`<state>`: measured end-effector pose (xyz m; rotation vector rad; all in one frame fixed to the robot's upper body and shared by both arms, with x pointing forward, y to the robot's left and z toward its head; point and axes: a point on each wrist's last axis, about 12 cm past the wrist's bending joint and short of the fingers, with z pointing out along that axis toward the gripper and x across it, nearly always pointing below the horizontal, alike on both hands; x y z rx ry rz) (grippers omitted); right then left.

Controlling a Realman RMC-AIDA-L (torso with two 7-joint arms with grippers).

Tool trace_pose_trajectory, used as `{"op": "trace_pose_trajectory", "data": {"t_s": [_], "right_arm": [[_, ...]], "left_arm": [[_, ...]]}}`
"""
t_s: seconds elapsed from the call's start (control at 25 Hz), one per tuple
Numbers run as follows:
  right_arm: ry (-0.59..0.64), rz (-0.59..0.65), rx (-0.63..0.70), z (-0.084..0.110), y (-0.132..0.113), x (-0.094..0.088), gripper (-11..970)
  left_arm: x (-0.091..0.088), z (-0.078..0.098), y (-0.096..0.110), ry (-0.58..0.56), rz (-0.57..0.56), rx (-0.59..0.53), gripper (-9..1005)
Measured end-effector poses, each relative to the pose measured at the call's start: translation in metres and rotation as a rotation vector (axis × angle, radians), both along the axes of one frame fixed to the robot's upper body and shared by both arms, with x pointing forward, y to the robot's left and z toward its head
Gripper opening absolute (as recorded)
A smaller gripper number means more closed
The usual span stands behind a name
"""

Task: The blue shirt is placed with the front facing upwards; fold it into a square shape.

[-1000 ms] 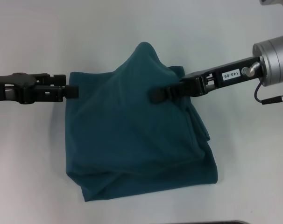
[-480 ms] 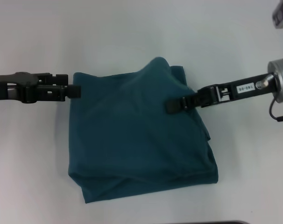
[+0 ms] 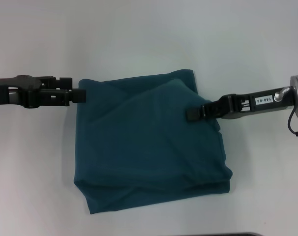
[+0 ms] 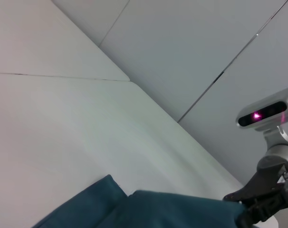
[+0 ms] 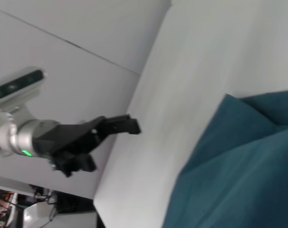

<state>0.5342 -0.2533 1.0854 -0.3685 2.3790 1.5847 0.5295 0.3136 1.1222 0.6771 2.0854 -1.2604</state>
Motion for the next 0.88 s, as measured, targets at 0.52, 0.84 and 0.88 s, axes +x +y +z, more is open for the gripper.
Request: {"op": "trace_pose_trajectory", "data": {"t_s": [0.52,0.84,0.88], "right_arm": [[0.028,-0.067,-0.102,-0.014,-0.014,0.001,204],[0.06,-0.094,-0.169,-0.025,-0.017,0.001,213],[0.061,-0.096,-0.167,-0.025,-0.018,0.001,215]], "left_arm": [[0.0,-0.003,-0.002,0.01,0.002,-0.004,950],[0.002,-0.004,-0.003,0.01,0.004,-0.005,950],[0.002,-0.004,-0.003,0.01,0.004,-0.005,950]]}}
